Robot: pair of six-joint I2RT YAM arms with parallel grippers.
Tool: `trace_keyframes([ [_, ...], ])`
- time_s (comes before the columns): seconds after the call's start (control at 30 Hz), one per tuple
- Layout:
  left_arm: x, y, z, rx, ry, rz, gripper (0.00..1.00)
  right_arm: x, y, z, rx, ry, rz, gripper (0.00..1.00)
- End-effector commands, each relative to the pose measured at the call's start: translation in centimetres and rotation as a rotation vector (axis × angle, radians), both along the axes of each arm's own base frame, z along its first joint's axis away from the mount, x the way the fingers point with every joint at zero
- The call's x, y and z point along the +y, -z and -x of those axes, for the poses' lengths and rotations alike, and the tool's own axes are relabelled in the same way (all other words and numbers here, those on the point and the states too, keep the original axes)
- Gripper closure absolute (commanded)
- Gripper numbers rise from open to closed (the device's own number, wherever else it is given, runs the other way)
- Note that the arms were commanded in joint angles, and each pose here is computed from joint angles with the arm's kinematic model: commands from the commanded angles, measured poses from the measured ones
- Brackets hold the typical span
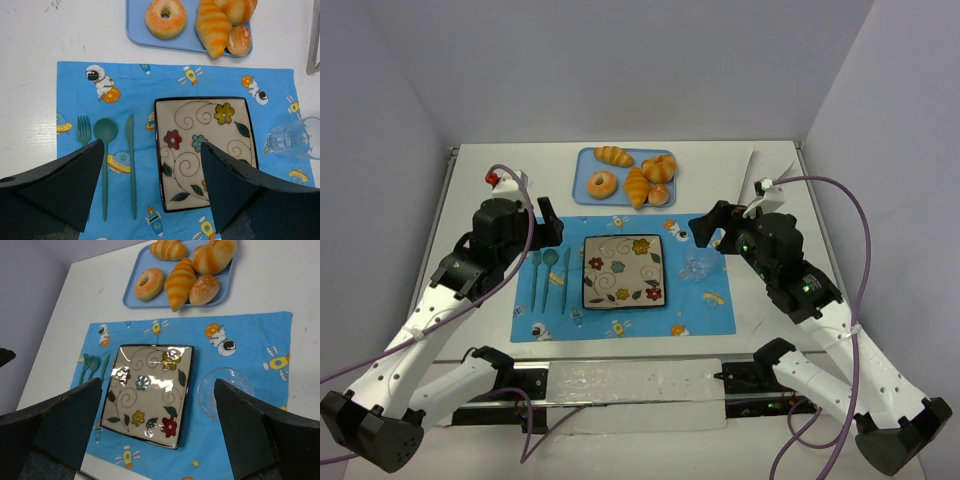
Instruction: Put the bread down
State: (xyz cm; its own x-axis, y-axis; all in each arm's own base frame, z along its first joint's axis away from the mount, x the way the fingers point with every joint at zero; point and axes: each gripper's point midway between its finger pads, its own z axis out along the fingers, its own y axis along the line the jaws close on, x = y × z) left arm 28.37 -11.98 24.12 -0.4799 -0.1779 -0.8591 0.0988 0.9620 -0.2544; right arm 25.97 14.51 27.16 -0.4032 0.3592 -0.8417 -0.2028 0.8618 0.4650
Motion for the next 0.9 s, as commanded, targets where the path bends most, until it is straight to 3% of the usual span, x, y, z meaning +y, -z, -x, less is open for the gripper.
trace_keyframes([
  [0.0,0.1,-0.8,-0.3,-0.03,-0.015,0.019,0.12,-0.9,-1.5,-0.1,-0.044,0.046,0.004,0.0],
  [0.5,0.0,-0.8,-0.3,-0.029,-0.009,0.022,0.12,-2.3,-2.5,-1.0,-0.041,0.123,0.073,0.0],
  [0.63,-0.2,-0.9,-0.3,-0.028,-0.001,0.028,0.12,-7.0,-1.7,-4.5,0.052,0.362,0.229,0.0],
  [0.67,-0.2,-0.9,-0.3,-0.028,0.003,0.028,0.12,-7.5,-3.0,-5.4,0.052,0.382,0.218,0.0],
  [0.87,-0.4,-1.1,-0.2,-0.033,0.016,0.041,0.12,-12.9,0.2,-12.3,0.247,0.531,0.226,0.0],
])
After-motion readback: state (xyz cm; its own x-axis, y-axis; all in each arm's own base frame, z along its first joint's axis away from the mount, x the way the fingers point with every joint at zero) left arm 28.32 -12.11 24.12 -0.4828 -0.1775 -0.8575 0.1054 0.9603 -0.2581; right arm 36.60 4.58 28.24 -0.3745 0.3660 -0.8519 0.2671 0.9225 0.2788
